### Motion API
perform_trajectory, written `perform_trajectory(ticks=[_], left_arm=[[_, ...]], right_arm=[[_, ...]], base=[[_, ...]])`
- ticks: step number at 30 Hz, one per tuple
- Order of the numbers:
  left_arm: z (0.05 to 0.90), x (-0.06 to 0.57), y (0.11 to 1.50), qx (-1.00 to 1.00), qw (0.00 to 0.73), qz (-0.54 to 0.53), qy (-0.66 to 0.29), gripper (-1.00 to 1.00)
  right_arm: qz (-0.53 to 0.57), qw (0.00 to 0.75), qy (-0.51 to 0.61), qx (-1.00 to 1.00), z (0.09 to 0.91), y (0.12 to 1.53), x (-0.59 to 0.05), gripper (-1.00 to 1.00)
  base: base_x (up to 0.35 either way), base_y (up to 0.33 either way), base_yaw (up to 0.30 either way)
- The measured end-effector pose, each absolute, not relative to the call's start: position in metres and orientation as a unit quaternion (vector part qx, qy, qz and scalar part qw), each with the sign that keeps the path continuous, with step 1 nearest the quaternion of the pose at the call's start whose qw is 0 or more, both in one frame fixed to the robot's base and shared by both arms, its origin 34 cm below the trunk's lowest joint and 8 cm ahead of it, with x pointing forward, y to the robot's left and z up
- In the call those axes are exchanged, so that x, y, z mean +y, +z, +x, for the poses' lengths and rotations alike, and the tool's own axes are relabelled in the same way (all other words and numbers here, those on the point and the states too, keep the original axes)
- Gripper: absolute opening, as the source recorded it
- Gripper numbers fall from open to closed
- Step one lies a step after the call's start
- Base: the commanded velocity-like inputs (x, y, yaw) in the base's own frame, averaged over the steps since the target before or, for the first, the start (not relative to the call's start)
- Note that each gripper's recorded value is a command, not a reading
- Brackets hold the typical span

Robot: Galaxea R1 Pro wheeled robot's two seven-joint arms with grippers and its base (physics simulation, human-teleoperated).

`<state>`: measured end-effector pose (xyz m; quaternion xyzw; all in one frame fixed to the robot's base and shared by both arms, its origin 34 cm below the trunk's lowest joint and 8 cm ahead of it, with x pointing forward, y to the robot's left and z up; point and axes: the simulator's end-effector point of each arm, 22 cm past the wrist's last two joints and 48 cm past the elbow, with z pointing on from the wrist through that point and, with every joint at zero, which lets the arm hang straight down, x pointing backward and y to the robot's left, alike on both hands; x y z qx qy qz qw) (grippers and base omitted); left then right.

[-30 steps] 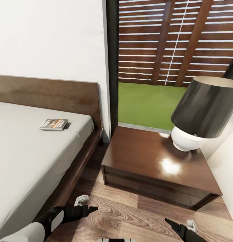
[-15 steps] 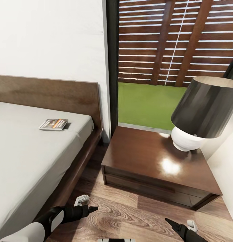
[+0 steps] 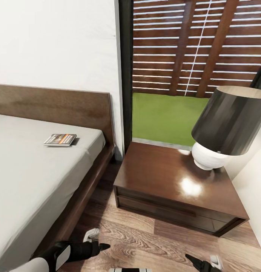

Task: In the bedroom, move the book from the bed onto either nightstand, and place the two sandals side by side next to the bed.

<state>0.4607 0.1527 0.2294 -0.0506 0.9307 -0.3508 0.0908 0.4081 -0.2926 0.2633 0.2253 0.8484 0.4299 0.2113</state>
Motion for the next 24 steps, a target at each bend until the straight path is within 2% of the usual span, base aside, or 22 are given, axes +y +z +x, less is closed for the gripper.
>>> perform_trajectory(ticks=[11,24], left_arm=[[0.390,0.158,0.203,0.939,0.033,-0.059,-0.336,1.00],[0.330,0.166,0.189,0.941,-0.007,-0.081,-0.328,1.00]], right_arm=[[0.242,0.181,0.415,0.859,0.371,0.244,-0.281,1.00],[0.252,0.176,0.400,0.863,0.364,0.237,-0.283,1.00]], base=[[0.000,0.000,0.000],[0.000,0.000,0.000]])
